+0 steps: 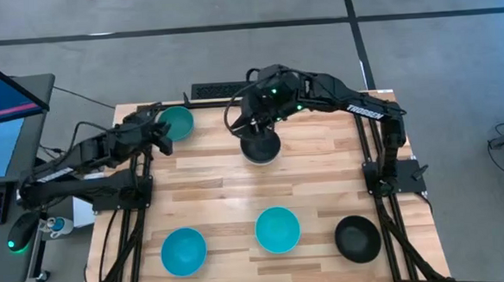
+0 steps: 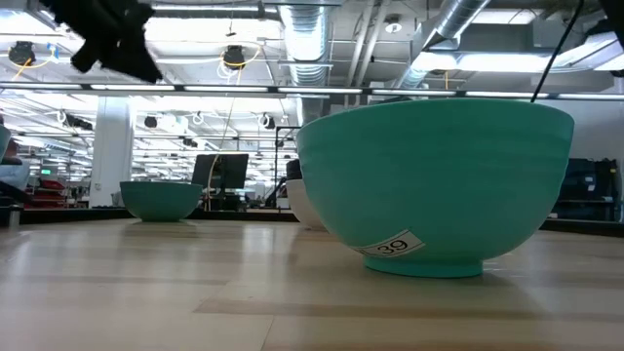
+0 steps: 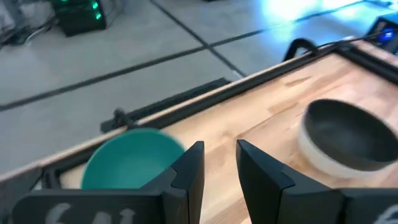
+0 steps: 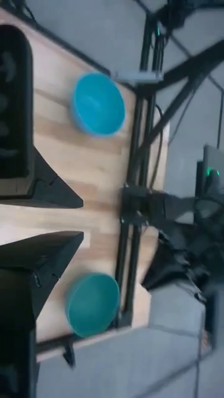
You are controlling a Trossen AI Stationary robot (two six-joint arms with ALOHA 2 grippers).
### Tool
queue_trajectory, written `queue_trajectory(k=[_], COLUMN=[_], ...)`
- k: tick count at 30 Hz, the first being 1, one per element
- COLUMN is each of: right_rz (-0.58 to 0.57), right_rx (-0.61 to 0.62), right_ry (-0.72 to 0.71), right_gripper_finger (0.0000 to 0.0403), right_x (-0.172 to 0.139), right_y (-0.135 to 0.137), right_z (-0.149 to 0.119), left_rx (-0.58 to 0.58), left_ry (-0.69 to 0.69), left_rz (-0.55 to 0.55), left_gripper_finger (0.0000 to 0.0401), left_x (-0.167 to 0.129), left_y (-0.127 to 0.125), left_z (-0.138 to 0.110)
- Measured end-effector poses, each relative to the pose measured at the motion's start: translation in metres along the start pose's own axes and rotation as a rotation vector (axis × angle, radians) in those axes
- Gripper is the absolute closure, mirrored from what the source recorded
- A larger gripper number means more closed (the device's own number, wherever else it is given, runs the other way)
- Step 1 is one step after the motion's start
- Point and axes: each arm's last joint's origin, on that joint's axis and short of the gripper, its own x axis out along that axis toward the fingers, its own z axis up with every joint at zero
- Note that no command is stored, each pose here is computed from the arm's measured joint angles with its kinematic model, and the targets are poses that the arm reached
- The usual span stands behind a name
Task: Nest bowls inside each other
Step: Stack the green bowl on the black bowl
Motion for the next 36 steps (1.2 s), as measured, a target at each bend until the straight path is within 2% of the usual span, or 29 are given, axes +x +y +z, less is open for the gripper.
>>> queue_trajectory(k=[4, 9, 13, 17, 21, 25, 28, 32, 36], right_rz=[-0.108, -0.084, -0.092, -0.122, -0.145, -0.153, -0.144, -0.143, -0.156], right_rx=[-0.065, -0.093, -0.074, -0.046, -0.008, 0.025, 0.021, 0.021, 0.027], right_ry=[0.024, 0.023, -0.004, -0.023, -0.036, -0.026, -0.029, -0.029, -0.028], right_gripper_finger=[0.031, 0.031, 0.031, 0.031, 0.031, 0.031, 0.031, 0.031, 0.031], right_x=[0.012, 0.04, 0.04, 0.039, 0.035, 0.034, 0.035, 0.035, 0.034], right_y=[0.013, 0.026, 0.025, 0.018, 0.008, 0.002, 0.006, 0.007, 0.002], right_z=[0.003, 0.002, 0.005, 0.006, 0.005, 0.003, 0.004, 0.004, 0.003], left_rx=[-0.015, -0.025, -0.075, -0.073, -0.073, -0.077, -0.083, -0.012, 0.053], left_ry=[0.046, 0.075, 0.097, 0.186, 0.25, 0.318, 0.379, 0.398, 0.409], left_rz=[0.03, 0.004, 0.044, -0.016, -0.028, -0.168, -0.227, -0.295, -0.283], left_gripper_finger=[0.0317, 0.0317, 0.0317, 0.0317, 0.0317, 0.0317, 0.0317, 0.0317, 0.0317], left_x=[0.013, 0.034, 0.051, 0.065, 0.08, 0.094, 0.103, 0.111, 0.121], left_y=[0.008, 0.013, 0.023, 0.033, 0.046, 0.056, 0.062, 0.065, 0.066], left_z=[-0.021, -0.036, -0.047, -0.052, -0.052, -0.053, -0.058, -0.052, -0.042])
